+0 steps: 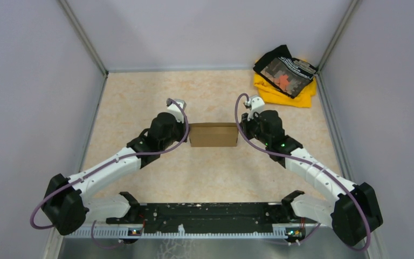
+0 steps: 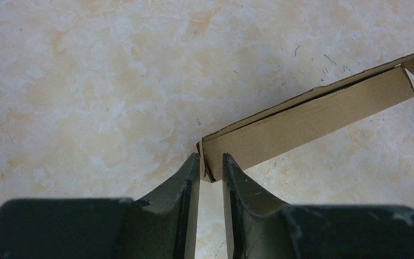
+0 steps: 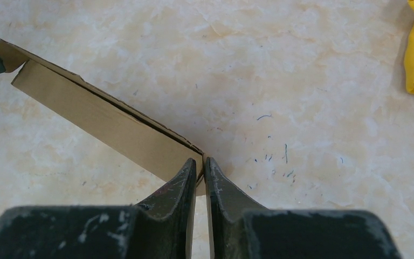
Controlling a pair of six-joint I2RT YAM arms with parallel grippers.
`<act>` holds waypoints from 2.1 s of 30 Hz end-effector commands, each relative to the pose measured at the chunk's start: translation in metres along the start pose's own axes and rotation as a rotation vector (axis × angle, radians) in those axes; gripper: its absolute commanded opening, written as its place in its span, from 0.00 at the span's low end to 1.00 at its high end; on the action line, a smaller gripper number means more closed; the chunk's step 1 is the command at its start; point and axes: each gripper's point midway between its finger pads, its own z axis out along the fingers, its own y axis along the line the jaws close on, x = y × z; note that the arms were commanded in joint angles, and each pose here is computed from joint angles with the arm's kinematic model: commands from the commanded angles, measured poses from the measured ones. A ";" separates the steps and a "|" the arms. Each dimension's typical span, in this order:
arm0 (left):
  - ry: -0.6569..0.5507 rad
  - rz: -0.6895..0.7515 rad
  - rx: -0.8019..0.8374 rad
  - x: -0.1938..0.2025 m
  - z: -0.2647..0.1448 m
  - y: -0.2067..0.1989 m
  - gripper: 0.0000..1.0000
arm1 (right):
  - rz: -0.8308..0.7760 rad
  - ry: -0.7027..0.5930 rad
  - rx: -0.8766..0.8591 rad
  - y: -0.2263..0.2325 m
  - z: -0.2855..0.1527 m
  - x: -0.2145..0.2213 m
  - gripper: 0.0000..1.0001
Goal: Fold the paper box
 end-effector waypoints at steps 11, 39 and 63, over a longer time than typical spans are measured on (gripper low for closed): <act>-0.058 0.006 -0.001 -0.022 -0.002 -0.004 0.29 | -0.007 -0.076 -0.033 0.009 0.000 -0.030 0.11; -0.059 0.014 -0.013 -0.023 0.000 -0.003 0.16 | -0.005 -0.071 -0.046 0.011 0.001 -0.029 0.04; -0.042 0.020 -0.016 -0.021 0.000 -0.004 0.12 | -0.022 -0.044 -0.035 0.016 0.005 -0.027 0.00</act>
